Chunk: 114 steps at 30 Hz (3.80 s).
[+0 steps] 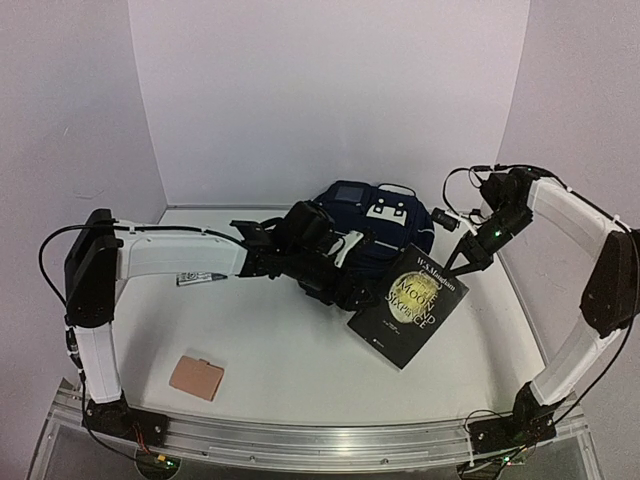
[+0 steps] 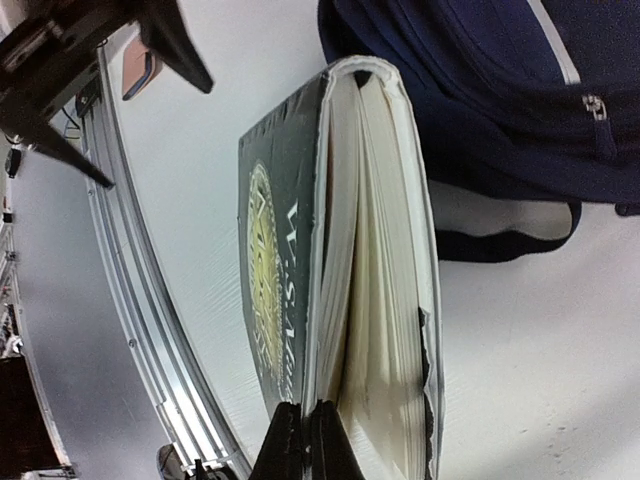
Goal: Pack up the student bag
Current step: Pick up the book from the center of the board, then place the book in the student bag.
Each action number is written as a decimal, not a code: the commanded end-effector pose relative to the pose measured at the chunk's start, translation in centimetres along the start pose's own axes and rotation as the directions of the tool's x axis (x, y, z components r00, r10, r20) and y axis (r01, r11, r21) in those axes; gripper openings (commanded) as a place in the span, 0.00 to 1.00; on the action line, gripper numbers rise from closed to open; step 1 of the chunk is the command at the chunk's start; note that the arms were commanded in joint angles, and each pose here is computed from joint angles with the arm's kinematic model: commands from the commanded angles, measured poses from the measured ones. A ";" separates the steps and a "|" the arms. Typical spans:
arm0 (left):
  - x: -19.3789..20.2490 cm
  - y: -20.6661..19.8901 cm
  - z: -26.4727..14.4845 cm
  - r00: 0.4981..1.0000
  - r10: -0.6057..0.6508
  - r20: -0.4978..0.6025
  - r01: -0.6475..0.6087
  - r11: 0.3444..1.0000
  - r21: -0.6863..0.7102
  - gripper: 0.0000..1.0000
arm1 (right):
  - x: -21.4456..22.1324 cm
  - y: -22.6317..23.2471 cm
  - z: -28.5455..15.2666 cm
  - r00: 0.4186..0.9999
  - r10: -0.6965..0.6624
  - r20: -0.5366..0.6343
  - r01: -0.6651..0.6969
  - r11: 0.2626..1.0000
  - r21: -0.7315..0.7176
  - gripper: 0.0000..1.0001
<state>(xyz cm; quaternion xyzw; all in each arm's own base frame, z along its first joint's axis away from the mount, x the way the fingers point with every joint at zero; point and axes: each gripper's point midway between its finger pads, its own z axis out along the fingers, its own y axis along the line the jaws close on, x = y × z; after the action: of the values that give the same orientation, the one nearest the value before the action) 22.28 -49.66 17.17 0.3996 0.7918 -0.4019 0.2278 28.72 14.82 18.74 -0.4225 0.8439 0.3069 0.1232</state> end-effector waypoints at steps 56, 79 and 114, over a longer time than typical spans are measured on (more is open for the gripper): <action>-5.1 0.3 -4.2 0.930 0.034 0.365 -0.085 0.989 0.125 0.00 | -11.6 2.3 -2.8 0.894 -0.399 0.205 0.323 0.889 0.324 0.64; -5.4 12.2 -27.7 0.502 -0.304 0.810 0.747 0.624 -0.229 0.00 | -20.5 -1.3 12.7 0.901 -0.433 -0.017 0.392 0.799 0.456 0.62; -6.0 8.7 -22.9 0.420 -0.545 0.725 0.644 0.742 0.185 0.00 | -33.2 5.9 5.4 0.814 -0.380 0.440 0.186 0.887 0.422 0.00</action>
<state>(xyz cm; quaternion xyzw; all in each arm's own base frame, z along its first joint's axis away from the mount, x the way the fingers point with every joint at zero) 30.91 -26.23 21.89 -0.1606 0.8431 -0.3681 0.3576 45.12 39.19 23.69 -0.4480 0.7954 0.1353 0.3851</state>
